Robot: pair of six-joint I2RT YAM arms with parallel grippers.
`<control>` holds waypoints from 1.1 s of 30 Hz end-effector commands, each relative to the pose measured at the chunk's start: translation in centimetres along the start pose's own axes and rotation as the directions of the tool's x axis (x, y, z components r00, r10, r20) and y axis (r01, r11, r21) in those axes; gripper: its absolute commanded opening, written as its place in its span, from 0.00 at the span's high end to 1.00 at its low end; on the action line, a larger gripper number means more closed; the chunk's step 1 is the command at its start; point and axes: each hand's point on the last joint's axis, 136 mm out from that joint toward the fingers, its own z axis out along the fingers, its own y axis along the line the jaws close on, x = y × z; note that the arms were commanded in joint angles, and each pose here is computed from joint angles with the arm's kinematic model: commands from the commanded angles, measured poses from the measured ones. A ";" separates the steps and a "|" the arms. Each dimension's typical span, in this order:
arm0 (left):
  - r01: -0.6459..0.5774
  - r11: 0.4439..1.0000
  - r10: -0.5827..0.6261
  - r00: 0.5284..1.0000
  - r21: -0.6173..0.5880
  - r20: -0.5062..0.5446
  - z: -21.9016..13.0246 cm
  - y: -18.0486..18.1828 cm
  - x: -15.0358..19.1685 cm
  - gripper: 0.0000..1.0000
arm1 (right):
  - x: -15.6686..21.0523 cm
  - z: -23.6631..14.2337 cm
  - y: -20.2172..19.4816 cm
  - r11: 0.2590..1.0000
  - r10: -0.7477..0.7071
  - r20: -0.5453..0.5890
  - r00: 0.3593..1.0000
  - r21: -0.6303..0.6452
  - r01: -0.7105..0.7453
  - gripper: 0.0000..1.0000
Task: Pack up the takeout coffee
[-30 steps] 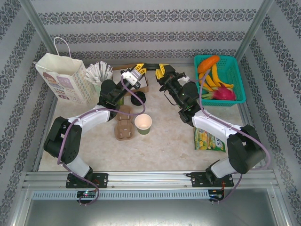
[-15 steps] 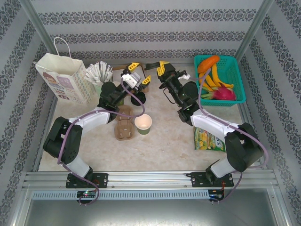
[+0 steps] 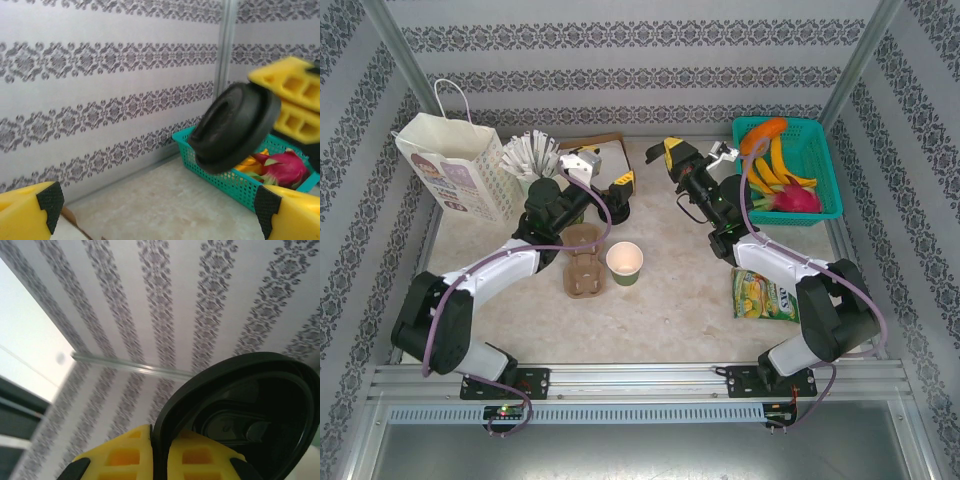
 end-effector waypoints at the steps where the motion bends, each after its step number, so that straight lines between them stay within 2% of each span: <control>1: 0.115 0.986 -0.130 0.984 -0.123 -0.121 -1.2 1.8 0.6 0.00 | 1.8 -0.3 0.2 0.965 -0.259 -0.180 0.949 -0.012 0.261 1.00; 3: 0.131 0.980 -0.153 0.978 -0.149 -0.145 -1.9 1.9 0.2 0.00 | 2.0 -0.5 -0.4 0.933 -0.345 -0.244 0.906 0.015 0.359 1.00; 5: 0.191 0.961 -0.221 0.964 -0.198 -0.146 -2.6 2.5 -0.1 0.00 | 2.1 -1.3 -0.2 0.882 -0.457 -0.299 0.837 -0.029 0.471 1.00; 6: 0.230 0.948 -0.265 0.953 -0.219 -0.146 -3.0 2.6 -0.3 0.00 | 1.8 -1.7 -0.6 0.874 -0.467 -0.313 0.827 -0.023 0.485 1.00; 9: 0.340 0.896 -0.398 0.900 -0.285 -0.176 -3.7 3.0 -0.7 0.00 | 1.1 -3.1 -0.6 0.860 -0.484 -0.384 0.786 -0.044 0.508 1.00; 11: 0.419 0.872 -0.473 0.853 -0.253 -0.219 -3.6 2.0 -0.7 0.00 | 1.3 -4.1 -0.6 0.841 -0.511 -0.434 0.742 -0.074 0.536 1.00; 14: 0.515 0.832 -0.554 0.789 -0.206 -0.265 -3.5 0.4 -1.3 0.00 | 1.1 -5.3 -0.4 0.845 -0.499 -0.479 0.722 -0.085 0.527 1.00; 17: 0.560 0.812 -0.580 0.743 -0.164 -0.332 -3.5 -1.1 -1.8 0.00 | 2.0 -6.0 0.5 0.845 -0.496 -0.538 0.681 -0.118 0.522 1.00; 20: 0.588 0.797 -0.592 0.713 -0.139 -0.376 -3.7 -2.1 -1.9 0.00 | 2.6 -6.1 1.4 0.859 -0.474 -0.564 0.676 -0.129 0.495 1.00; 25: 0.633 0.774 -0.572 0.689 -0.014 -0.444 -4.3 -4.0 -3.0 0.00 | 4.3 -6.2 4.4 0.891 -0.434 -0.610 0.663 -0.184 0.414 1.00; 29: 0.703 0.698 -0.570 0.661 0.137 -0.489 -5.2 -4.8 -4.6 0.02 | 5.8 -7.1 7.1 0.907 -0.414 -0.656 0.631 -0.235 0.350 1.00; 33: 0.708 0.672 -0.525 0.661 0.215 -0.536 -5.8 -6.0 -5.3 0.07 | 7.4 -8.0 9.4 0.896 -0.442 -0.686 0.578 -0.304 0.324 1.00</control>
